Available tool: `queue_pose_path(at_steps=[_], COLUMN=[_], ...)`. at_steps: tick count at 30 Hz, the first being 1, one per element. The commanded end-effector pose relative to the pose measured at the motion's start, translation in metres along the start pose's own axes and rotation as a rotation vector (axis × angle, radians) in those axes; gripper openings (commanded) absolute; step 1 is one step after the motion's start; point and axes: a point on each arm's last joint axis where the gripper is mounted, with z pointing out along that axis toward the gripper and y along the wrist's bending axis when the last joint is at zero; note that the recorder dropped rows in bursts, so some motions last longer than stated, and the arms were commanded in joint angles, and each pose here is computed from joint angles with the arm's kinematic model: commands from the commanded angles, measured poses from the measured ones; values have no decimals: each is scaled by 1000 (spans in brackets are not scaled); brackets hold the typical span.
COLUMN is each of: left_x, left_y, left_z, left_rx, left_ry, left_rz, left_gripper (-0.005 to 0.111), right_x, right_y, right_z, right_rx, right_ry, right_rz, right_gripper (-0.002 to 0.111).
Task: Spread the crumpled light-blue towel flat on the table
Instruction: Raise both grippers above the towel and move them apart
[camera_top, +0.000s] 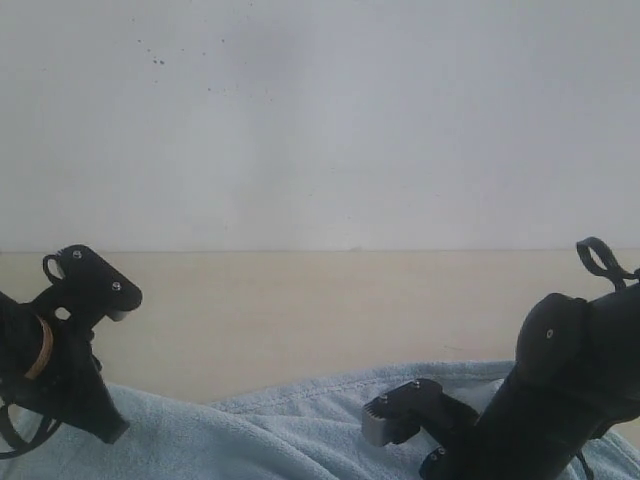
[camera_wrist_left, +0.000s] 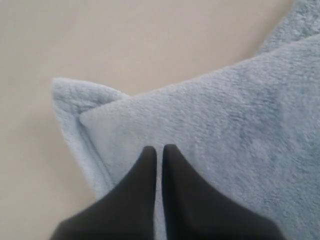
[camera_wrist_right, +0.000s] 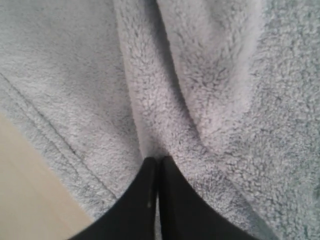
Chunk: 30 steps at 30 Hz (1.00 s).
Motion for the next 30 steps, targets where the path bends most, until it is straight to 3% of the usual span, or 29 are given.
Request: queue_pose_path(at_steps=[1, 7, 12, 15, 22, 30], left_x=[-6, 3, 9, 9, 7, 5], left_y=[17, 35, 32, 33, 37, 49], left_z=[0, 17, 38, 51, 73, 103], left_rx=[-137, -164, -104, -60, -45, -63], left_ry=[-67, -51, -21, -22, 2, 31], left_rz=[-28, -115, -90, -130, -147, -132], left_gripper=[4, 4, 4, 4, 4, 4], right_x=[1, 0, -9, -20, -40, -42], right_y=[2, 2, 5, 9, 22, 25], right_z=[0, -1, -12, -25, -47, -49], right_rx=[-14, -12, 10, 12, -46, -72], right_ry=[8, -3, -74, -142, -281, -306], right_rz=[-16, -42, -83, -90, -115, -141], right_gripper=[2, 2, 2, 2, 2, 2])
